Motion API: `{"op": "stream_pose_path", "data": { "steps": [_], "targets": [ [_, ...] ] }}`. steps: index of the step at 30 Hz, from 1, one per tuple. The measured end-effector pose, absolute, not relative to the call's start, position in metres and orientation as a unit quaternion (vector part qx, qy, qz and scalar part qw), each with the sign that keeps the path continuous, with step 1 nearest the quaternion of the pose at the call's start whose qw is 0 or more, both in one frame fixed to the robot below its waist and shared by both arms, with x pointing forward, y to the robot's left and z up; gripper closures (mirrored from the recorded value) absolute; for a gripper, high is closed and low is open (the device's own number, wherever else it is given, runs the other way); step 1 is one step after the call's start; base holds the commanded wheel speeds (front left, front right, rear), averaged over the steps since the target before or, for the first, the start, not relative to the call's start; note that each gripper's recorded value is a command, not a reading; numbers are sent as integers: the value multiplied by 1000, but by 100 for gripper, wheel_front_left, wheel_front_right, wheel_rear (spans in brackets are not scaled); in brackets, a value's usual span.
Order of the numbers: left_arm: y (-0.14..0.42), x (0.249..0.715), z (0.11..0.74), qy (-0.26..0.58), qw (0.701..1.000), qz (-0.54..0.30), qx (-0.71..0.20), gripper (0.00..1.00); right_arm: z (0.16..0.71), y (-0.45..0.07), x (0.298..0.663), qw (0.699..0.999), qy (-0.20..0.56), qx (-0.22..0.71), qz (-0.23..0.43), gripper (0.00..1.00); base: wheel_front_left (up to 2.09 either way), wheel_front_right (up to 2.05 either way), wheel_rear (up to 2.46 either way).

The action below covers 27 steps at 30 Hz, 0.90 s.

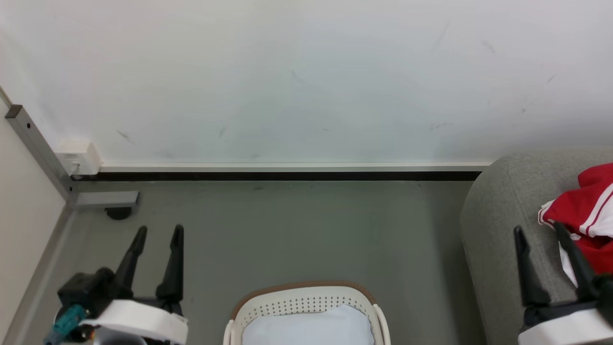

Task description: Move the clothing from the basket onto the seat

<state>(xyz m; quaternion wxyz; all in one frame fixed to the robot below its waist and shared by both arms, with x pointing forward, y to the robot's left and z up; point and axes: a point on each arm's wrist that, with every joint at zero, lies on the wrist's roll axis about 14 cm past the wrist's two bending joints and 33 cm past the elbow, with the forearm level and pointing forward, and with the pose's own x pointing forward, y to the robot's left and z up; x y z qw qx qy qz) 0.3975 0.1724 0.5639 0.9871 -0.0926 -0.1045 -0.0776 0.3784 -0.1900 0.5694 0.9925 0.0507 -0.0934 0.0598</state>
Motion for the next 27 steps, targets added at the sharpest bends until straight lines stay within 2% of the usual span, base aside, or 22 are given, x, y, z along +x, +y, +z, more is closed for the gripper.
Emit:
{"op": "stream_pose_path", "data": {
  "steps": [13,27],
  "targets": [
    [170,380,521,-57,992,-59,-94,0,506,-173,358,996,-36,58,54,0,0,0,0],
    [165,380,516,-50,993,-61,-87,0,521,-166,357,992,-61,94,53,0,0,0,0]
  ]
}}
